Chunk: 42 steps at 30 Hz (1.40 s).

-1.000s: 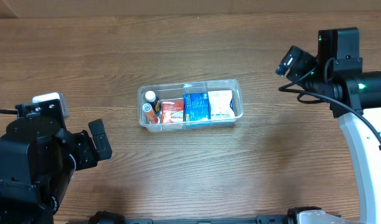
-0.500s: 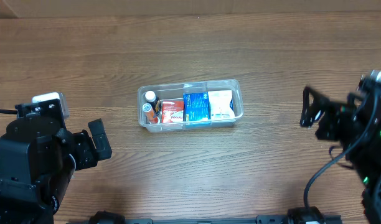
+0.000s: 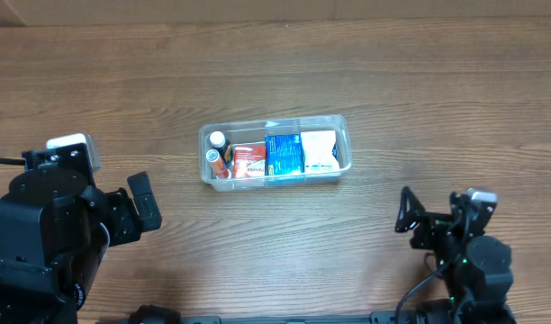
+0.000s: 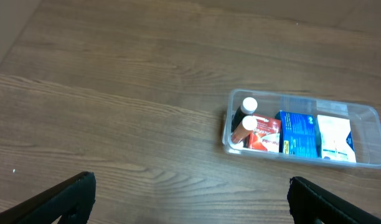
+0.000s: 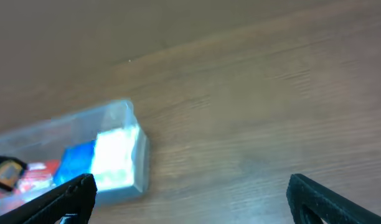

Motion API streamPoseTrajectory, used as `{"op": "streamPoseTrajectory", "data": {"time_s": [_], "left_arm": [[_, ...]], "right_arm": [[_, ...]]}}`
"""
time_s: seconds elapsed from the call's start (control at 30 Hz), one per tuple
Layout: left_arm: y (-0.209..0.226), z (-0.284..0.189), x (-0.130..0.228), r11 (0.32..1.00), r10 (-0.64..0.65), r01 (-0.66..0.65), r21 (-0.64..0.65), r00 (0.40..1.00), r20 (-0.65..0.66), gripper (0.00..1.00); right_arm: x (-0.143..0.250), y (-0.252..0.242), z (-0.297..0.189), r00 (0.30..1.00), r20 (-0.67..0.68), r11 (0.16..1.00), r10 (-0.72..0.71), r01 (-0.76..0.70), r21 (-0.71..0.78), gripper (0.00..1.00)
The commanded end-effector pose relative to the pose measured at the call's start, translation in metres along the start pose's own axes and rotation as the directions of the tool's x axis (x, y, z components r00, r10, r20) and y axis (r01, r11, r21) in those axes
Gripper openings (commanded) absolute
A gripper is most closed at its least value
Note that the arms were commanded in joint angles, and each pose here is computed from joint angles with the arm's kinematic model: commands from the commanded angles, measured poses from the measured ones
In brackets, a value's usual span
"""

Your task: Pack container

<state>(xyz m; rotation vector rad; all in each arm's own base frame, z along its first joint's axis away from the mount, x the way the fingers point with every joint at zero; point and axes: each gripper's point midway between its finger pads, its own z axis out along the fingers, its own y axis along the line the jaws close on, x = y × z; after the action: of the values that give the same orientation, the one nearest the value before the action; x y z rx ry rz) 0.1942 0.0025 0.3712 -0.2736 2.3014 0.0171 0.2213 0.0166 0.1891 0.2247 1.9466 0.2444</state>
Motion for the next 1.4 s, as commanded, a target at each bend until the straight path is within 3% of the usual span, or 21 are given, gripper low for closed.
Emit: {"op": "streamPoseTrajectory", "data": {"time_s": [0.0,0.23,1.13,1.37], "left_arm": [[0.004,-0.003,-0.004,1.0,-0.022,0.022,-0.014,1.0,0.021,1.0],[0.004,-0.003,-0.004,1.0,-0.022,0.022,-0.014,1.0,0.021,1.0],[0.005,-0.007,-0.004,1.0,-0.025,0.025,-0.01,0.999,0.032,1.0],[0.02,0.001,0.047,1.0,-0.012,0.012,-0.028,1.0,-0.015,1.0]], "right_arm": [[0.03,-0.012,0.008,1.0,0.0,1.0,0.008,-0.008,0.018,1.0],[0.068,-0.024,0.022,1.0,-0.017,1.0,0.007,-0.006,0.023,1.0],[0.071,-0.029,0.021,1.0,-0.03,0.999,-0.007,0.009,0.048,1.0],[0.071,-0.029,0.021,1.0,-0.03,0.999,-0.007,0.009,0.048,1.0]]}}
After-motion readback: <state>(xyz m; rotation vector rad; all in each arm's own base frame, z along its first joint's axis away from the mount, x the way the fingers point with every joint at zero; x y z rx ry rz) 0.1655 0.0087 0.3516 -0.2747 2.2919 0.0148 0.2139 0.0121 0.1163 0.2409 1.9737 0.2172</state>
